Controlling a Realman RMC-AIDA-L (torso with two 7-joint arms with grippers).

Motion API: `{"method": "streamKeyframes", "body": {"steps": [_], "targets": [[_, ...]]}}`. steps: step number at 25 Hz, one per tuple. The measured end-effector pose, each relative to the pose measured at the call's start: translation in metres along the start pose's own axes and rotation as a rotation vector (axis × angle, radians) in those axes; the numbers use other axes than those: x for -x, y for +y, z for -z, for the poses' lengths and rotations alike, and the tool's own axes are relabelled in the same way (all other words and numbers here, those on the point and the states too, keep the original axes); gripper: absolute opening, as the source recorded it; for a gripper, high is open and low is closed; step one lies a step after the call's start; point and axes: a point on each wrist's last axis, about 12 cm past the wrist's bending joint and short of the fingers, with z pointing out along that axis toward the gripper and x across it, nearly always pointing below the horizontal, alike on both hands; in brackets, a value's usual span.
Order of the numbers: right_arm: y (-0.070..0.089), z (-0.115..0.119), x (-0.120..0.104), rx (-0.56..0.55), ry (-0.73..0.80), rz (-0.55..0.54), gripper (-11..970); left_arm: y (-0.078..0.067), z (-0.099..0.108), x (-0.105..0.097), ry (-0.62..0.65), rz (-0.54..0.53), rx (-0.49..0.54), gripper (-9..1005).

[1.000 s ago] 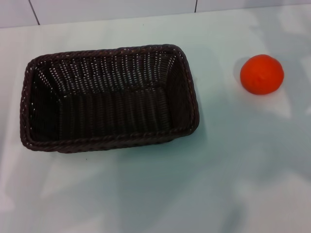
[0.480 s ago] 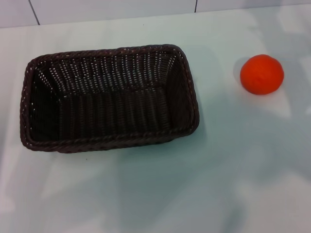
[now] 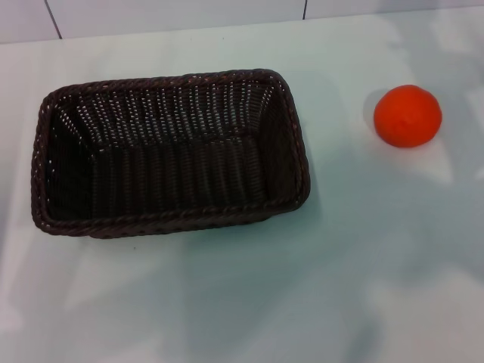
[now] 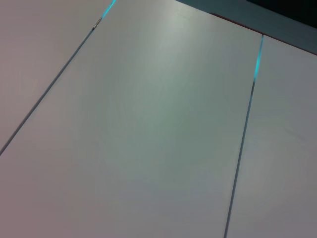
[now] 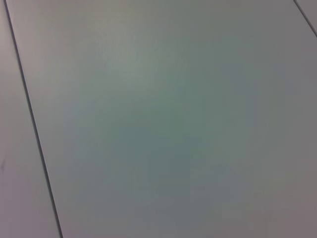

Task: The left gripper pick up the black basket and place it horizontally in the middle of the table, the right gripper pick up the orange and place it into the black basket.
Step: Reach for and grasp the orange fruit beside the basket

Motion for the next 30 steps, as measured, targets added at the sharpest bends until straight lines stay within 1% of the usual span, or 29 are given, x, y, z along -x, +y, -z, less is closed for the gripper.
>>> {"method": "streamKeyframes", "body": {"steps": [5,7,8,11,14,16,18,20,23,26,28,29,30], "targets": [[-0.001,-0.001,0.002,-0.013,-0.025,-0.003,869,0.000,0.000,0.000,0.002,0.000,0.001,829],[-0.002,-0.007,0.002,-0.060,-0.080,0.007,868,0.000,0.000,0.000,0.002,0.000,0.002,829],[-0.003,-0.014,0.001,-0.103,-0.120,0.017,868,0.000,0.000,0.000,0.002,0.000,0.002,829],[-0.005,-0.036,-0.009,-0.226,-0.287,0.038,868,0.001,-0.001,-0.001,0.006,0.001,0.004,829],[-0.006,-0.056,-0.025,-0.333,-0.496,0.075,868,0.001,-0.002,-0.002,0.010,0.001,0.006,829],[-0.009,-0.065,-0.034,-0.382,-0.628,0.107,868,0.001,-0.003,-0.002,0.010,0.001,0.005,829],[-0.015,-0.073,-0.043,-0.424,-0.774,0.163,868,0.001,-0.004,-0.002,0.012,0.001,0.005,829],[-0.019,-0.077,-0.050,-0.435,-0.898,0.215,868,0.001,-0.005,-0.003,0.015,0.002,0.007,829],[-0.022,-0.078,-0.056,-0.449,-1.069,0.301,869,0.002,-0.007,-0.004,0.020,0.003,0.009,830],[-0.022,-0.075,-0.055,-0.460,-1.226,0.394,869,0.002,-0.008,-0.005,0.020,0.004,0.007,830],[-0.021,-0.075,-0.052,-0.444,-1.283,0.438,869,0.001,-0.010,-0.005,0.019,0.005,0.005,830],[-0.021,-0.073,-0.046,-0.438,-1.335,0.470,869,0.001,-0.010,-0.006,0.020,0.007,0.004,830],[-0.021,-0.073,-0.046,-0.438,-1.335,0.470,869,0.001,-0.011,-0.006,0.021,0.008,0.004,830]]}}
